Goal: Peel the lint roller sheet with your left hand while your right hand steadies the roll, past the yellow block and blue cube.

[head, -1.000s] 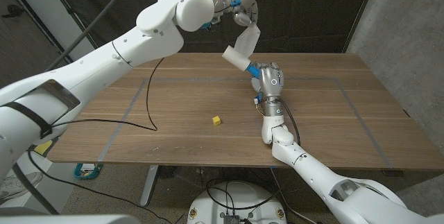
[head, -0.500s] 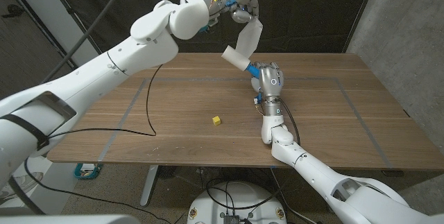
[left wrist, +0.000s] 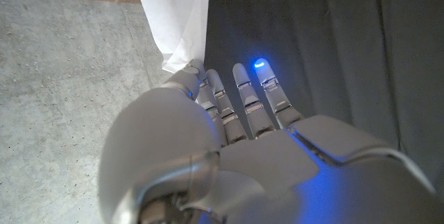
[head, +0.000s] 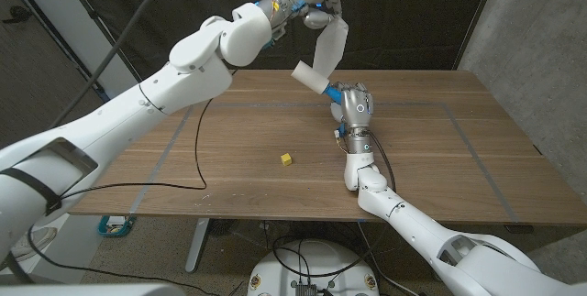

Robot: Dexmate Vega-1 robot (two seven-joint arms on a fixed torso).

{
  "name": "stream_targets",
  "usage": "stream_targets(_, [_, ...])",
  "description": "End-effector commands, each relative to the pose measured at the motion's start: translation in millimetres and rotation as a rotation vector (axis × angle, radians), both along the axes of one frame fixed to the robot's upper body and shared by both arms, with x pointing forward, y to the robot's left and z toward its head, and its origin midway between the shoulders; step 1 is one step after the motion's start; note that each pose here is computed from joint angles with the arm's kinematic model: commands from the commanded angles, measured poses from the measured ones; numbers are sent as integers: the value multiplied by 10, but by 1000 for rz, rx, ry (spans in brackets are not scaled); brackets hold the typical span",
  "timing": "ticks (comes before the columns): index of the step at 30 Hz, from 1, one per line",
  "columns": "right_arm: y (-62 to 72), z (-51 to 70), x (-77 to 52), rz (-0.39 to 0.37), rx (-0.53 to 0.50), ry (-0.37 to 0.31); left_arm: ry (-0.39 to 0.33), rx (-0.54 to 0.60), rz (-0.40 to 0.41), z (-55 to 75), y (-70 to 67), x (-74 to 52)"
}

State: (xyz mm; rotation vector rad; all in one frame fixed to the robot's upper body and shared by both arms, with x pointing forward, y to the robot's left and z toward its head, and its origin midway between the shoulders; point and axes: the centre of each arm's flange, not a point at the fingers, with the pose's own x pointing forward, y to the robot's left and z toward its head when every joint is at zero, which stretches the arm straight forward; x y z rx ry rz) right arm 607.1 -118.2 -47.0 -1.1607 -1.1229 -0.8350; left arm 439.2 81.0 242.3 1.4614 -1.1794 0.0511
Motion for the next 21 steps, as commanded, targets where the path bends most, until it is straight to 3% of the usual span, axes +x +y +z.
stream_targets(1, [42,-28,-19,6,-3,2,-101,-101,-68,-111,89,-98])
stream_targets(11, [46,-50,-62,2,0,1,-108,-117,-92,-142,116,-122])
stream_targets(15, [59,-54,-73,0,-2,2,-50,-68,-89,-130,151,-106])
stream_targets(21, [86,-53,-86,-3,-2,4,-23,-58,-97,-140,209,-85])
